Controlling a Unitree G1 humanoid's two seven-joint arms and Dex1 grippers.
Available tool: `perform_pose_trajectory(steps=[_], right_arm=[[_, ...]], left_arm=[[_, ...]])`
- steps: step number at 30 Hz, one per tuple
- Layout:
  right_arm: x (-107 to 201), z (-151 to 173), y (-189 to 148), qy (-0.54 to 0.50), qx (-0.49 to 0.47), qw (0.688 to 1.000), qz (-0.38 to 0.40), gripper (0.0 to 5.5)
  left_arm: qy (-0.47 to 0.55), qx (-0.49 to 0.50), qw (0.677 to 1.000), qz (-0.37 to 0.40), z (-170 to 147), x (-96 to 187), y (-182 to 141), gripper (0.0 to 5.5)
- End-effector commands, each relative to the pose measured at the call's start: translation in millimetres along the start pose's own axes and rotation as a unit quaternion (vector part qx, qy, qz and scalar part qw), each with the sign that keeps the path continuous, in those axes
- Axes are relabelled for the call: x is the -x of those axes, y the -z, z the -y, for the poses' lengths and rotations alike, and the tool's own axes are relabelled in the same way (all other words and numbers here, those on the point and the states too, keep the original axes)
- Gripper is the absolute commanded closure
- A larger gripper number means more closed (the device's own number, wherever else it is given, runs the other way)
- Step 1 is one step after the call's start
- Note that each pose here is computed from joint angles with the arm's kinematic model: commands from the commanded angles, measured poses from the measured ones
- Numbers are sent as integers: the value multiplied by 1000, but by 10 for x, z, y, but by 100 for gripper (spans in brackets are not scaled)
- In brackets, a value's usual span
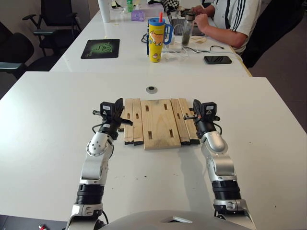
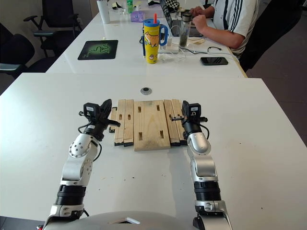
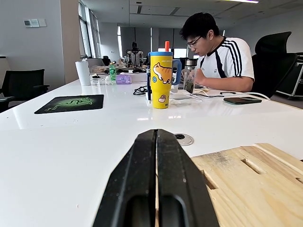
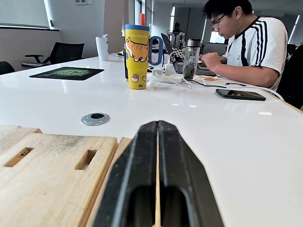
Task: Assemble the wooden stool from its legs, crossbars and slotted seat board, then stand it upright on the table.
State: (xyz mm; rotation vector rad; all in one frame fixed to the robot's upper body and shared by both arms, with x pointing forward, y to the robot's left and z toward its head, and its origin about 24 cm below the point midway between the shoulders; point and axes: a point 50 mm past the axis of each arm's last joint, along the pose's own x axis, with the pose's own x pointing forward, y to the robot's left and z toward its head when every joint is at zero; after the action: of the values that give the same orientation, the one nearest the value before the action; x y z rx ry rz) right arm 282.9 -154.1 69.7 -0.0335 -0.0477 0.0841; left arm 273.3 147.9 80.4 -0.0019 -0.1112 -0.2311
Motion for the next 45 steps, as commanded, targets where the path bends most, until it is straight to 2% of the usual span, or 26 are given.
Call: perform_pose_trajectory(steps=[1,29,45], right_arm=[[-40,-1,-52,6,-1,1000,12,547],[-72,22,-52,-13,13,1000,10,547],[-81,21,-25,-10,11,1000,6,547]], left_arm=[[8,-5,1000,-1,-19,-35,-30,550],[-3,-4,1000,-14,-45,-6,23,550],[-18,11,995,-94,-179,17,174,550]])
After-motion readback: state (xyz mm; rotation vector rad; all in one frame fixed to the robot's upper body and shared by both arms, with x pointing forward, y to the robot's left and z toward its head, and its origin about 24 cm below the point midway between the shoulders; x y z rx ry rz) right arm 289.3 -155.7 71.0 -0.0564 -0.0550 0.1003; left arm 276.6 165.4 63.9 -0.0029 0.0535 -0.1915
